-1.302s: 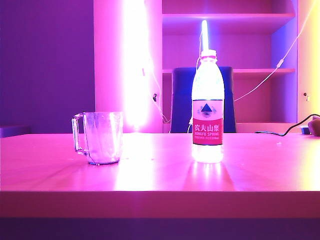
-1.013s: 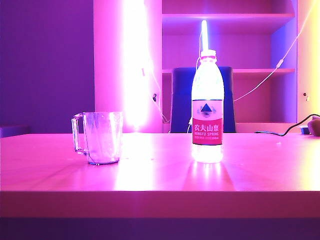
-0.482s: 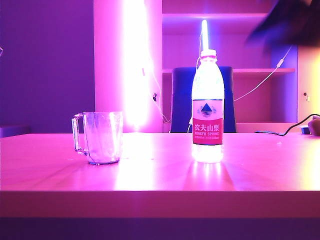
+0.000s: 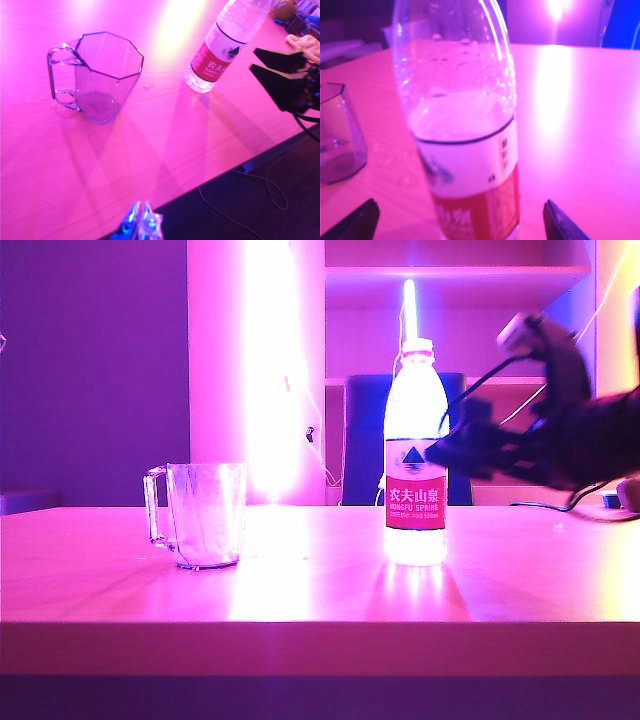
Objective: Pick up the mineral water bottle on the table and pour water into the mug until it's half full.
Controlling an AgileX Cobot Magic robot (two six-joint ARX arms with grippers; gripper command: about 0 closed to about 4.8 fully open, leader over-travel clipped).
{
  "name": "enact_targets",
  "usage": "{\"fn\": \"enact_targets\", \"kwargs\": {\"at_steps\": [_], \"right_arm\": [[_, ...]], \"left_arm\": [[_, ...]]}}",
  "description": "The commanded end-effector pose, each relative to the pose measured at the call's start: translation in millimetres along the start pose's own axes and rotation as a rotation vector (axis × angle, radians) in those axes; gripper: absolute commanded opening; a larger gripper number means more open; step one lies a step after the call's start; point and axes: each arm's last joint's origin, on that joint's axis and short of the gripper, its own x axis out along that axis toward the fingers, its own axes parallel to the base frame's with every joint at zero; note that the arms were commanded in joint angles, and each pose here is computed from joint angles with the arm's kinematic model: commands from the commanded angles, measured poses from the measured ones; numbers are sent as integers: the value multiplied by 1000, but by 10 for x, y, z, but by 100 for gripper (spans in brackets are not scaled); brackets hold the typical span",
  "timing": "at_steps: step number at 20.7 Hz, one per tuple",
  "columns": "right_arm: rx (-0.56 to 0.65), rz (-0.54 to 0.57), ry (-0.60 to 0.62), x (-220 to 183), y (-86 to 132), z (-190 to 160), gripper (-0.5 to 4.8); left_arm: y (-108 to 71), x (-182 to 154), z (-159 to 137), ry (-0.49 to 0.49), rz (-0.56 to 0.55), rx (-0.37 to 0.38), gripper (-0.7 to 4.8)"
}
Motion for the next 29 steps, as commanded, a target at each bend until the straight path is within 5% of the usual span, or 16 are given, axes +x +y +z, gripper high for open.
{"fn": "enact_targets", "kwargs": {"at_steps": [1, 8, 10, 13, 16, 19, 29], "right_arm": [[-8, 21, -29, 212, -15, -32, 479], [-6, 52, -14, 641, 11, -21, 479], [4, 55, 28, 731, -1, -35, 385], [3, 59, 24, 838, -14, -14, 383], [7, 103, 40, 928, -7, 47, 241], [-4, 110, 48, 994, -8, 197, 238], [-784, -18, 474, 1359, 626, 987, 239]], "left_arm": [[-4, -4, 14, -11, -5, 17, -5], [-4, -4, 14, -11, -5, 16, -5], [-3, -4, 14, -11, -5, 16, -5], [-4, -4, 15, -12, -5, 17, -5], [-3, -3, 13, -11, -5, 16, -5], [-4, -4, 15, -12, -5, 17, -5], [-4, -4, 14, -11, -5, 16, -5]]}}
